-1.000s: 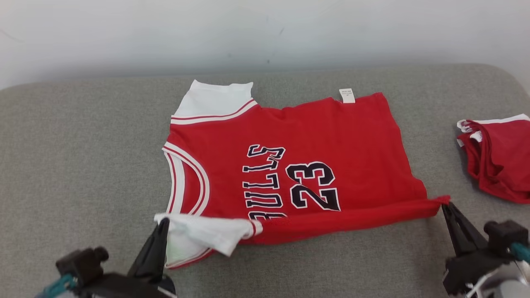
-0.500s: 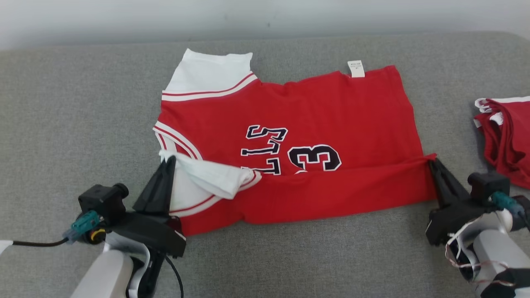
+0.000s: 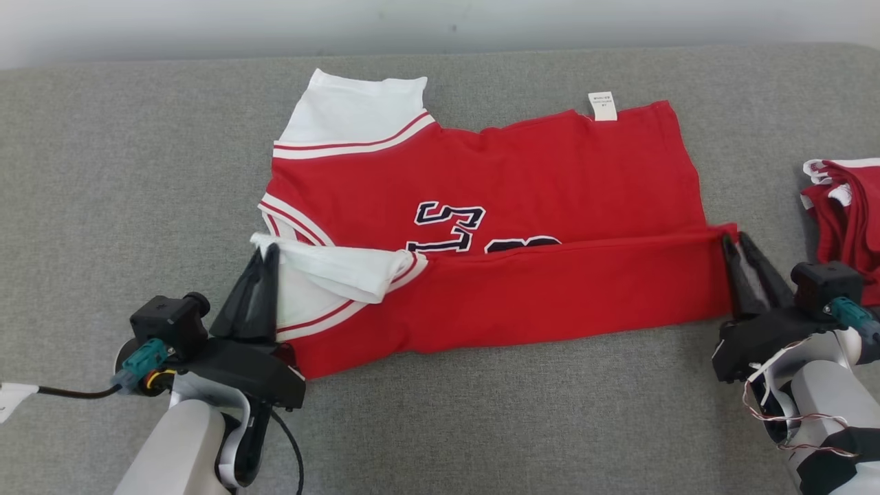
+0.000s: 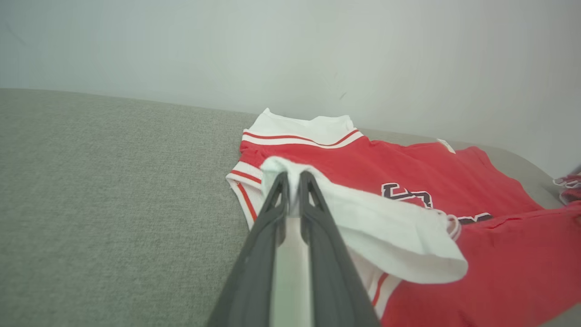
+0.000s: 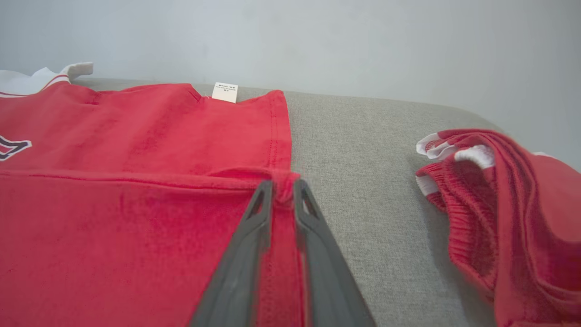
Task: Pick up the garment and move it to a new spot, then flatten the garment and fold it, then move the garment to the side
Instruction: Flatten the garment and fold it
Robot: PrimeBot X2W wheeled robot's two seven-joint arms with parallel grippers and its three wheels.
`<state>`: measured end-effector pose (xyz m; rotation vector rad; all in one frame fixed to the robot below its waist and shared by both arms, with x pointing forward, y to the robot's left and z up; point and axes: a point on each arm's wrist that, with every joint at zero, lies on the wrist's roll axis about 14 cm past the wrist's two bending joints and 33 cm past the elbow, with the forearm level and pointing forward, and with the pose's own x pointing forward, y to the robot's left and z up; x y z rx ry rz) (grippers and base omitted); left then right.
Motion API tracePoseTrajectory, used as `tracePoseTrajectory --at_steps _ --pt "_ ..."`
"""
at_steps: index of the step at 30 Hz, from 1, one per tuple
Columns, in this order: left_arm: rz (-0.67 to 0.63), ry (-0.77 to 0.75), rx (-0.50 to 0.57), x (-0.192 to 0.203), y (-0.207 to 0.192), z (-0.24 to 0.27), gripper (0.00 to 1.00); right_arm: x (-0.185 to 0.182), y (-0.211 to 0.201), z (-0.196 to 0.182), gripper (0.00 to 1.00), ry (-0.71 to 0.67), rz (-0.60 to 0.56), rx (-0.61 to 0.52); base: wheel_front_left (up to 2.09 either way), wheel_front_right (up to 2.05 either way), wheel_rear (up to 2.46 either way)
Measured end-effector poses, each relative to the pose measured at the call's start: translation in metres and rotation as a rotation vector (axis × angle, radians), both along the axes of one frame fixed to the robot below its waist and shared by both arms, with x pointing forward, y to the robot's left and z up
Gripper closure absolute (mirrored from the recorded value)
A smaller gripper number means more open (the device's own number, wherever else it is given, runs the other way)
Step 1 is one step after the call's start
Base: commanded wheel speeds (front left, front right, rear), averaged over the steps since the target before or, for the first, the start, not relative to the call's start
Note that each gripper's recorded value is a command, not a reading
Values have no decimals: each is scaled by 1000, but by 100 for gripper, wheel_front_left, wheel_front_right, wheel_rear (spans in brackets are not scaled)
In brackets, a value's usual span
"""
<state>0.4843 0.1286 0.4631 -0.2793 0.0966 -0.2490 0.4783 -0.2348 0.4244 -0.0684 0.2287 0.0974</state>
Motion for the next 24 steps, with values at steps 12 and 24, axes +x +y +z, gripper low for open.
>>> tracePoseTrajectory --at_steps 12,24 --pt "95 8 -78 -29 12 1 0 -27 -10 24 0 -98 -46 27 0 0 0" --pt "130 346 -136 -82 5 -62 0 -64 -7 -4 0 -17 -67 75 0 0 0"
